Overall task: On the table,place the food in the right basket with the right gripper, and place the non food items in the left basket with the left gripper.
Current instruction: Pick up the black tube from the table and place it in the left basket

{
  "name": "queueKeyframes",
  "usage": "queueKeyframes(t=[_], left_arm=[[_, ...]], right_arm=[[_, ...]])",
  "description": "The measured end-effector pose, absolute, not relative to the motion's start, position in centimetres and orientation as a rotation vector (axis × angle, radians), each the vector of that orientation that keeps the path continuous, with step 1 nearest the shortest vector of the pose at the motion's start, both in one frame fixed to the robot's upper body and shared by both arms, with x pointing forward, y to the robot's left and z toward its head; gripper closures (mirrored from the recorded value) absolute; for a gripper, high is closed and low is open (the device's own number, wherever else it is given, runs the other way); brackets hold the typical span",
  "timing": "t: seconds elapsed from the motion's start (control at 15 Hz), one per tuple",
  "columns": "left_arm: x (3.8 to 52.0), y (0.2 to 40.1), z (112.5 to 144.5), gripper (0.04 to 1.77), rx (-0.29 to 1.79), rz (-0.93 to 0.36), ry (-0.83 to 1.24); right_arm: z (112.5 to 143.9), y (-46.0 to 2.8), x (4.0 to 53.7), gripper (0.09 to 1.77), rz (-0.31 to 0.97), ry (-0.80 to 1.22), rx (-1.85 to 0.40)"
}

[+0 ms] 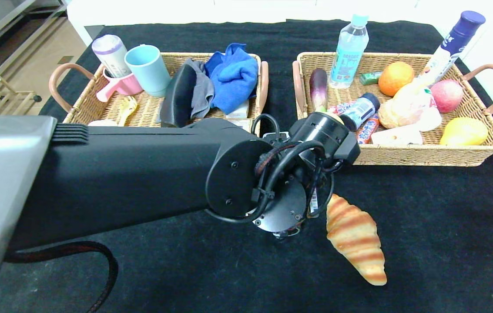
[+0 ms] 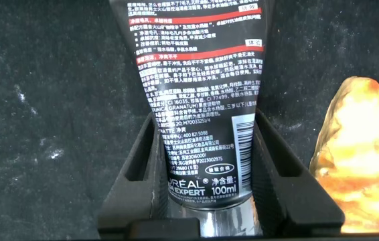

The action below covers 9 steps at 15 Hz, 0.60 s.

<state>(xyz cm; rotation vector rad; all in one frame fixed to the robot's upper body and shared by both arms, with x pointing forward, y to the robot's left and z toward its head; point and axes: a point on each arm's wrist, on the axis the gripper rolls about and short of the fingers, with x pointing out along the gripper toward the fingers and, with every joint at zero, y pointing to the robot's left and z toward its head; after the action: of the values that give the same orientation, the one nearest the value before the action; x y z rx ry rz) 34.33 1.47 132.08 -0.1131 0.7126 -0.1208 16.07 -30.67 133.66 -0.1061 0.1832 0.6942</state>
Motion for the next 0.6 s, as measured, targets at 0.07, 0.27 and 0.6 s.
queueKeyframes(t=[0.07,0.27,0.6], left_arm=[[34.3,1.47,132.06,1.06,-0.112,-0.121,0.714],[34.2,1.43,132.05,1.07,-0.11,-0.123,0.714],[33.41,1.85,132.45,1.11,-0.09,-0.13,0.719]], right_arm=[[133.65,-30.67,16.08,0.15,0.694,0.183,-0.106],[133.64,-30.68,16.02,0.15,0.699,0.18,-0.111],[133.86,-30.77,15.61,0.15,0.709,0.158,-0.111]])
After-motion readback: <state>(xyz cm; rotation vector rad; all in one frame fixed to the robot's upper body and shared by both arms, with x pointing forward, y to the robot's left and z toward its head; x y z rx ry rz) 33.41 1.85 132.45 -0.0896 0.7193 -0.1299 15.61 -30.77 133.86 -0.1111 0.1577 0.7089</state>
